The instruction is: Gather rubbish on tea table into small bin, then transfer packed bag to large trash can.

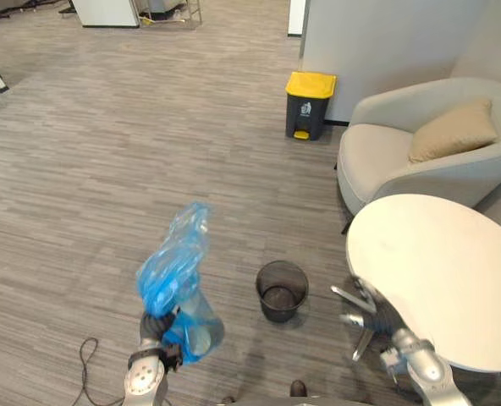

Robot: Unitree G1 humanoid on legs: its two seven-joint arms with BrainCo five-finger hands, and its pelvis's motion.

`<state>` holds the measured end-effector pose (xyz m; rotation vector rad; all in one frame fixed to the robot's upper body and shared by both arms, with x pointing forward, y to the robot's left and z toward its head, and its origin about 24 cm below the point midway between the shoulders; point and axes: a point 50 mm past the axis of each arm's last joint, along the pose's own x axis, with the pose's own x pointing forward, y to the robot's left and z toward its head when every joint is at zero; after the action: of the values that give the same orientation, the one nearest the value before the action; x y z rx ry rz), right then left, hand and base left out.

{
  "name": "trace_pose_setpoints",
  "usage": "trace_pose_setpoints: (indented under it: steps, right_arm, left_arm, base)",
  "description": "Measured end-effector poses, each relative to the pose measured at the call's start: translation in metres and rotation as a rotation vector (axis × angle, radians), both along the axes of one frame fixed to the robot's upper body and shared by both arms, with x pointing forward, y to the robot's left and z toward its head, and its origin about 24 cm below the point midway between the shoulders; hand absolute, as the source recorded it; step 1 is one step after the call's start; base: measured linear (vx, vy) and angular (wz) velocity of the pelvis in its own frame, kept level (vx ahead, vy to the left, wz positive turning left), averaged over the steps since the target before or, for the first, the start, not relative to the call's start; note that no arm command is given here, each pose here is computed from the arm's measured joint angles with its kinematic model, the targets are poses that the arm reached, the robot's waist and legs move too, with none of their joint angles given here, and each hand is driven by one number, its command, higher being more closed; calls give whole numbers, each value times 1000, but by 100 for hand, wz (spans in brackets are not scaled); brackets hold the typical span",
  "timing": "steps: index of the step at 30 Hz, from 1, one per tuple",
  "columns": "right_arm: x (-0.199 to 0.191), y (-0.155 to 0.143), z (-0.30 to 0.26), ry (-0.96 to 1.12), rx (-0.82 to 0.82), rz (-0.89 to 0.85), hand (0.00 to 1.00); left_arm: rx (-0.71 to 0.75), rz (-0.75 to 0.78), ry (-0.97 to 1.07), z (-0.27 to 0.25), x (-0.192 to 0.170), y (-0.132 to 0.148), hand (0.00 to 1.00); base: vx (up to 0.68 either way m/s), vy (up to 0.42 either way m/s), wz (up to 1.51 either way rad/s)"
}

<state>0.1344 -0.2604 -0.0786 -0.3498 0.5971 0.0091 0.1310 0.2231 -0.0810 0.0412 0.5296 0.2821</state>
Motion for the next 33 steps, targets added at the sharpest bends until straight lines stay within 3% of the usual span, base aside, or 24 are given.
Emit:
trace_pose_setpoints:
  steps: [7, 18, 23, 28, 33]
  right_arm:
    - [-19, 10, -19, 65, 12, -120, 0]
    - [-12, 36, -28, 75, 62, -134, 0]
    - [-11, 49, -31, 75, 105, -146, 0]
    - [-19, 44, -34, 107, 90, -153, 0]
    - [-11, 36, -21, 46, 61, -137, 0]
  left_arm:
    - [-21, -33, 13, -2, -4, -1, 100]
    - [-15, -63, 63, -7, -11, -2, 100]
    - [41, -90, 58, -2, -5, 10, 100]
    - [35, -110, 28, 0, 10, 5, 100]
    - [-61, -82, 26, -7, 9, -22, 100]
  base:
    - [-28, 28, 85]
    - [148, 161, 59]
    - [337, 21, 8]
    - [586, -115, 35]
    - [738, -200, -31]
